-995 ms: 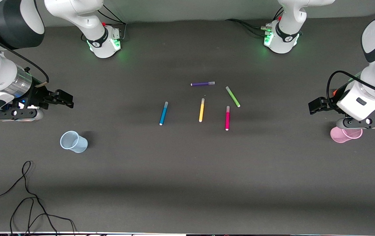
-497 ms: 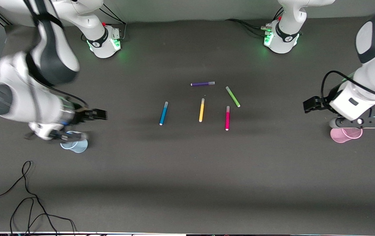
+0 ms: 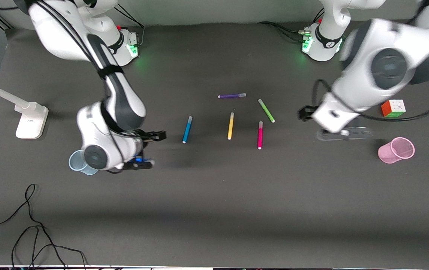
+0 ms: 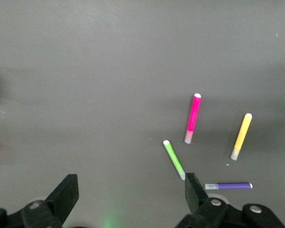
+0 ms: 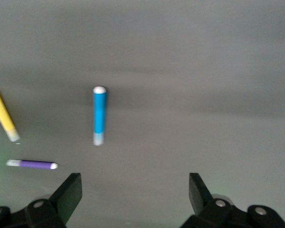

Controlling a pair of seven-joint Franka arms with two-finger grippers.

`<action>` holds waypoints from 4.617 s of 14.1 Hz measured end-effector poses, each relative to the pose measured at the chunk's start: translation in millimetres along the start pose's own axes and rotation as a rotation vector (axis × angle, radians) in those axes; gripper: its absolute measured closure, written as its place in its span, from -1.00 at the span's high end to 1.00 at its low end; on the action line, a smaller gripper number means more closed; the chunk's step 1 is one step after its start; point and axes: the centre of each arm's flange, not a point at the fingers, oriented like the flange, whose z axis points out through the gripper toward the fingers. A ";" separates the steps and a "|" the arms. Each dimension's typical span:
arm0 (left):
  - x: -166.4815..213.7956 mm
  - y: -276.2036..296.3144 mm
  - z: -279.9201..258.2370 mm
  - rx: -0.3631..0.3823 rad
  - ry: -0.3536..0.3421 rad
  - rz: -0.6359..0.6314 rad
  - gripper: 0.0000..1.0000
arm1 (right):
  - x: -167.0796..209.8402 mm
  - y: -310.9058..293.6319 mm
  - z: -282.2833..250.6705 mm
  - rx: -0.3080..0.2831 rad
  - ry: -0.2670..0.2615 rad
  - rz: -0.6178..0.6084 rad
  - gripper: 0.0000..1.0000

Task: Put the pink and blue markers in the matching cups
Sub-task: 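Reach the right gripper to the blue marker while the left gripper reaches the pink marker, then grasp and lift the blue marker while the left gripper grasps the pink marker, then carry the blue marker to the blue cup while the left gripper carries pink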

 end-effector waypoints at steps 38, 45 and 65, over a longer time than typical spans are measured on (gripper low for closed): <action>19.8 43.4 148.7 -0.003 0.034 0.028 -0.65 | 74.2 -44.7 128.8 -0.012 -0.139 0.130 -0.66; 30.4 -187.8 -14.9 0.030 0.062 0.280 -0.65 | 52.8 -9.8 -31.1 -0.067 0.148 0.273 -0.66; 102.5 -427.0 111.4 0.250 0.125 1.558 -0.65 | -85.5 285.3 -116.2 -0.051 0.995 0.427 -0.66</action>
